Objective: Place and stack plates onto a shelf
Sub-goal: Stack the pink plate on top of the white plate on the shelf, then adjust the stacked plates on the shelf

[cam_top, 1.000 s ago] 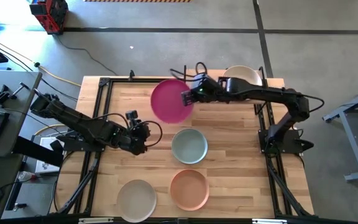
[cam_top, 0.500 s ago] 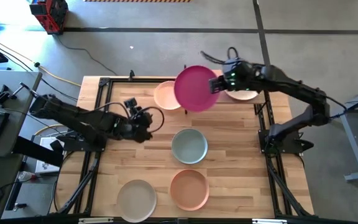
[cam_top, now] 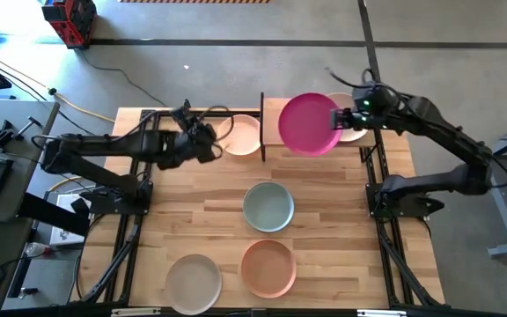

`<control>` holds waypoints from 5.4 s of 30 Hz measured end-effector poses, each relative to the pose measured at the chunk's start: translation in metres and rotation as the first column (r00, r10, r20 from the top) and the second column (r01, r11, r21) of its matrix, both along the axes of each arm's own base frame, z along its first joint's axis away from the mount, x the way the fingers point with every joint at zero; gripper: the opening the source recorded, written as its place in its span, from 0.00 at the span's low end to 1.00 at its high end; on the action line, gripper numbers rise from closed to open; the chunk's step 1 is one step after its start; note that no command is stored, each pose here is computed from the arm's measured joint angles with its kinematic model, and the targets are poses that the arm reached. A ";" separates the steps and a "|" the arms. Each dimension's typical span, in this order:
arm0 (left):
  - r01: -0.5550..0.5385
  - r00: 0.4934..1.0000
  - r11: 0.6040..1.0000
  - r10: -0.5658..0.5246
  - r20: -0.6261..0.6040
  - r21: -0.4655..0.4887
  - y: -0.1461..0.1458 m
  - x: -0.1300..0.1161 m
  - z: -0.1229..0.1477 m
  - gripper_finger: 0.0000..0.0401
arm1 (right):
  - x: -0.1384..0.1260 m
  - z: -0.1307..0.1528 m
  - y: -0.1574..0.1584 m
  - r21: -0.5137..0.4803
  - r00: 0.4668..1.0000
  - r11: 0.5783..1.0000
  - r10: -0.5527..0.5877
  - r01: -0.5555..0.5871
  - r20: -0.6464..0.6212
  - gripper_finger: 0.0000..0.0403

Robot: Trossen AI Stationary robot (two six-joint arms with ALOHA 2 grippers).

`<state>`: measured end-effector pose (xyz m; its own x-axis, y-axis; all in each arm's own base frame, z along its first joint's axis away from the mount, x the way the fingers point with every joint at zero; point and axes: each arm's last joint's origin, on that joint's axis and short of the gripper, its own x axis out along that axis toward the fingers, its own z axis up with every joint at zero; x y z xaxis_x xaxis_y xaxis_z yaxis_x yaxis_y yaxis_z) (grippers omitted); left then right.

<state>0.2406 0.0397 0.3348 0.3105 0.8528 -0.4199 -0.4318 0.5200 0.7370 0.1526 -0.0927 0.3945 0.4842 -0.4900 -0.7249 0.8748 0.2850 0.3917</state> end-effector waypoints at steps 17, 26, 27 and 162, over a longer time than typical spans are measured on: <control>-0.076 0.987 0.994 0.086 0.135 -0.073 0.077 -0.008 0.013 0.33 | -0.083 -0.051 0.013 0.099 0.809 0.842 -0.538 0.531 0.238 0.00; -0.068 0.980 0.992 0.086 0.182 -0.102 0.090 -0.012 0.014 0.33 | -0.076 -0.077 0.002 0.165 0.745 0.780 -0.625 0.603 0.233 0.00; -0.066 0.980 0.992 0.085 0.183 -0.106 0.091 -0.012 0.014 0.33 | -0.075 -0.079 0.001 0.169 0.732 0.768 -0.640 0.618 0.232 0.00; -0.095 0.980 0.811 0.179 0.091 -0.578 0.156 -0.026 -0.046 0.33 | 0.087 -0.040 -0.066 0.206 0.965 0.978 0.026 0.030 -0.262 0.29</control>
<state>0.2145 0.1954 0.2883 0.2979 0.5131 -0.8050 -0.6027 0.7550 0.2581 0.2394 -0.1584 0.3544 0.2633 -0.3169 -0.9112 0.9548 0.2206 0.1992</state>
